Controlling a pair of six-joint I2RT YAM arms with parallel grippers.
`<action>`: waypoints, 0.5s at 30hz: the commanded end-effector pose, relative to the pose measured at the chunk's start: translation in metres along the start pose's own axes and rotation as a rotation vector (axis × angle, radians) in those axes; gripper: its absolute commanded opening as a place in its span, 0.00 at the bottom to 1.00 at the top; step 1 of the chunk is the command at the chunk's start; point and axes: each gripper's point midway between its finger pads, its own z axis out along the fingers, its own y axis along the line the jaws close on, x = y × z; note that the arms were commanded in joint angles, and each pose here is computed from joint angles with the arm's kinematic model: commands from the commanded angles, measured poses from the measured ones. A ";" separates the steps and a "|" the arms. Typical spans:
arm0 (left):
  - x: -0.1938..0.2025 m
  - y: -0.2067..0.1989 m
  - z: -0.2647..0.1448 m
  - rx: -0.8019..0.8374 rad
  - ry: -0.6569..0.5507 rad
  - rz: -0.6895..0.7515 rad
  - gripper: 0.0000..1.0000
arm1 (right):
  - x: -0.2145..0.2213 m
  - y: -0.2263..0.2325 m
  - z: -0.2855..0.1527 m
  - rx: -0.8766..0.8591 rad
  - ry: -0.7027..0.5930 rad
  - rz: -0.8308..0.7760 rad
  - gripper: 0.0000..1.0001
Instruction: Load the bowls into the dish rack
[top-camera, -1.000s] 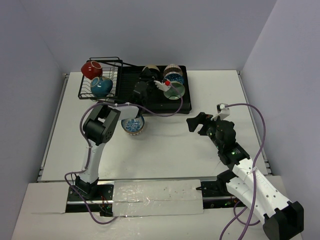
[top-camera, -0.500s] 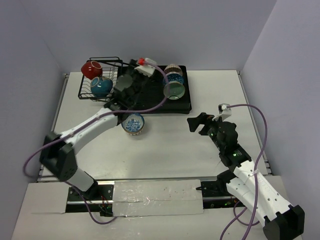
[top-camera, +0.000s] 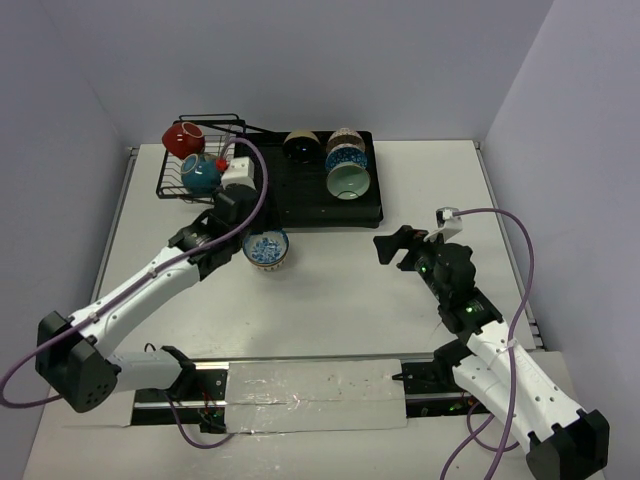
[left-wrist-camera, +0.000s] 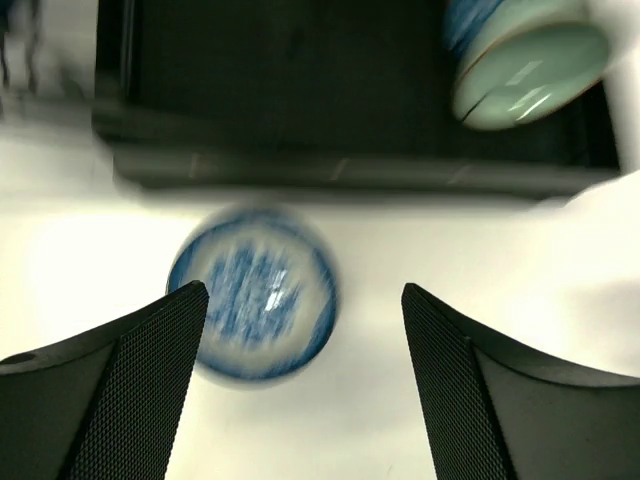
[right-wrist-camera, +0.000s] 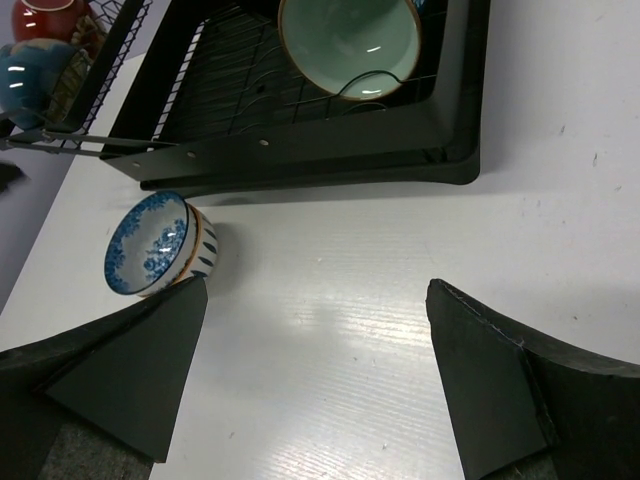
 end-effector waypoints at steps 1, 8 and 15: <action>0.072 0.030 -0.003 -0.155 0.241 -0.109 0.83 | -0.014 0.013 0.001 -0.045 -0.041 0.000 0.98; 0.127 0.059 0.008 -0.258 0.393 -0.136 0.77 | -0.013 0.010 -0.001 -0.034 -0.046 -0.003 0.98; 0.135 0.079 0.024 -0.262 0.383 -0.233 0.67 | -0.011 0.008 -0.001 -0.031 -0.040 -0.005 0.98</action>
